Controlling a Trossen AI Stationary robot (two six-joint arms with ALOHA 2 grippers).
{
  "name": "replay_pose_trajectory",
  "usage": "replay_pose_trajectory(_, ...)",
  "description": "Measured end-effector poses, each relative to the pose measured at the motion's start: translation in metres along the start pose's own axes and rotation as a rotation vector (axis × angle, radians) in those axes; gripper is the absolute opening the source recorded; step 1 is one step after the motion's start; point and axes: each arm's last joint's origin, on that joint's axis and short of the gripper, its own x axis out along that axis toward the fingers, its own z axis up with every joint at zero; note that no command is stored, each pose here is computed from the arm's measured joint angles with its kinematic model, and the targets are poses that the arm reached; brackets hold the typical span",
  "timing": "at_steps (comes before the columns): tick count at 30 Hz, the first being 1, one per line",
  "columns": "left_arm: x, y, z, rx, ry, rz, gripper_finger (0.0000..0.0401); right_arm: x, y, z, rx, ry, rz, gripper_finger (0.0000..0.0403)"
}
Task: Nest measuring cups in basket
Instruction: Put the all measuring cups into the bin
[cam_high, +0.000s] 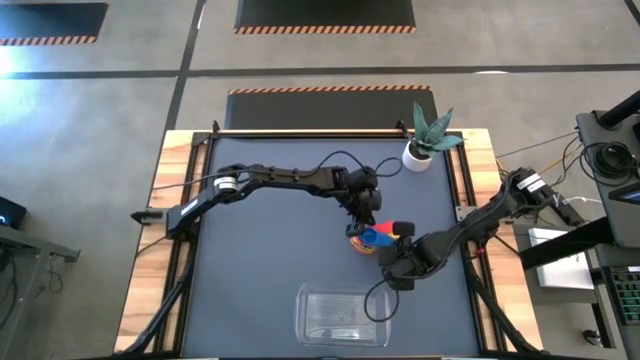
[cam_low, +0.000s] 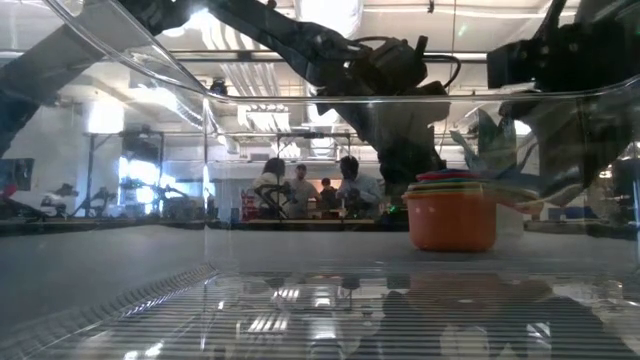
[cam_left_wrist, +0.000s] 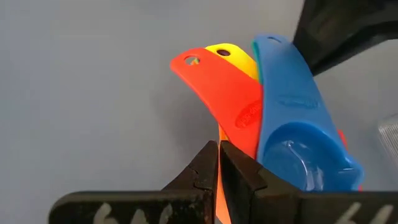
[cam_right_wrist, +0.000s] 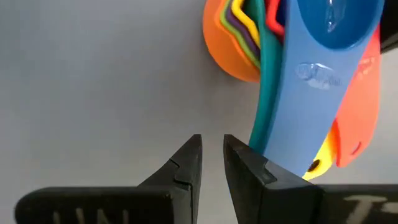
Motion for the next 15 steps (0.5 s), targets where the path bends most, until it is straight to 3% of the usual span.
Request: replay_pose_trajectory(15,0.0013,-0.0047,-0.0006,0.025,0.004,-0.06,0.0,-0.0008,-0.0074,-0.003,0.007,0.003,-0.109,0.0056)
